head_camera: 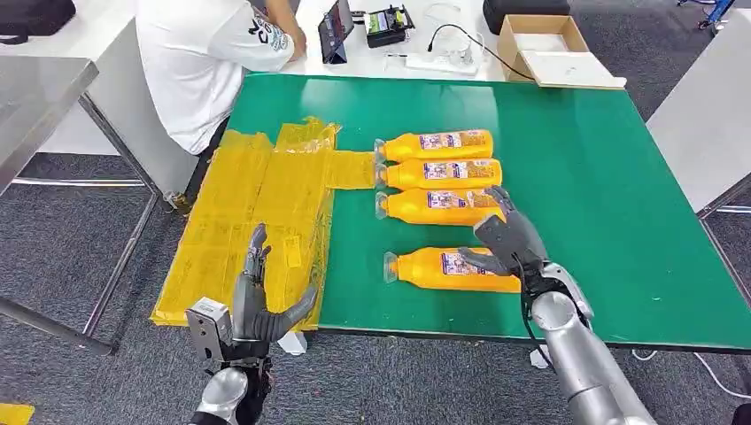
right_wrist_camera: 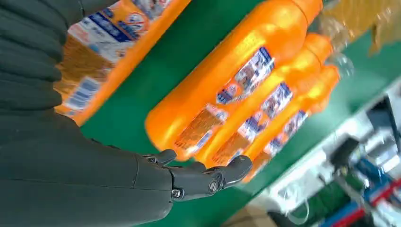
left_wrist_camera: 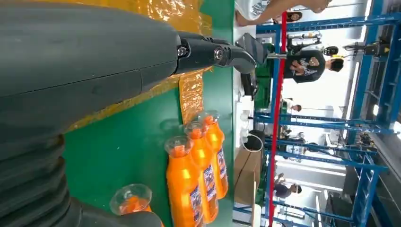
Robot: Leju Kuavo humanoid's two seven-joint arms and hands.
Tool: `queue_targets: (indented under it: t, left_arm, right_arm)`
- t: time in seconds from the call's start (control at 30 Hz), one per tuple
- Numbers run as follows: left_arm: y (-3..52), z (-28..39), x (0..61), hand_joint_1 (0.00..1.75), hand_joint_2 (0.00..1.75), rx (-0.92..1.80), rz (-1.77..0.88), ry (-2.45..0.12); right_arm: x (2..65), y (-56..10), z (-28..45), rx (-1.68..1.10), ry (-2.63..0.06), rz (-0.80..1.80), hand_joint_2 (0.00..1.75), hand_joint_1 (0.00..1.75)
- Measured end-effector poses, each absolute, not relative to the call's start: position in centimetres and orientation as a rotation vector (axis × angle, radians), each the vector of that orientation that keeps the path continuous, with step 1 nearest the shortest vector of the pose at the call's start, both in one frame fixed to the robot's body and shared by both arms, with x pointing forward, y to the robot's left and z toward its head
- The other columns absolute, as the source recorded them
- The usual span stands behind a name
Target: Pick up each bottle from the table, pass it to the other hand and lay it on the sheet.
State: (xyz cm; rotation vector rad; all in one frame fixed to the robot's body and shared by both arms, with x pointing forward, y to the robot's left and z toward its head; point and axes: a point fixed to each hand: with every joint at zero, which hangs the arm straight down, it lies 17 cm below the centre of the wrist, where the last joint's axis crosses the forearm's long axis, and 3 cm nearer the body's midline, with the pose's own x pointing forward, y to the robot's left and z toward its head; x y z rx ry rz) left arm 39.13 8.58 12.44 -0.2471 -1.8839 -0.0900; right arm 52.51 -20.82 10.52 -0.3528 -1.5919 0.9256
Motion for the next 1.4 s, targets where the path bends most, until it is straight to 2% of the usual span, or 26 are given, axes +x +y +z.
queue_targets:
  t: [0.4,0.63,0.93,1.2,1.4]
  left_arm:
    - [8.5,11.3,39.5,0.0,1.75,-0.238,-0.108,-1.857]
    - [9.1,10.0,39.9,0.0,1.75,-0.205,-0.114,-1.837]
    - [11.0,8.5,40.4,0.0,1.75,-0.131,-0.1,-1.815]
    - [11.6,7.8,40.5,0.0,1.75,-0.117,-0.091,-1.799]
    - [11.7,7.6,40.5,0.0,1.75,-0.116,-0.091,-1.794]
  right_arm:
    - [53.2,-19.7,8.2,-0.312,-1.489,1.126,1.75,0.0]
    - [51.4,-16.6,8.8,-0.161,-1.563,1.15,1.75,0.0]
    - [47.1,-14.5,8.2,-0.212,-1.603,1.315,1.75,0.0]
    - [45.2,-14.1,8.1,-0.207,-1.619,1.371,1.75,0.0]
    - [44.6,-17.1,5.8,-0.285,-1.532,1.396,1.75,0.0]
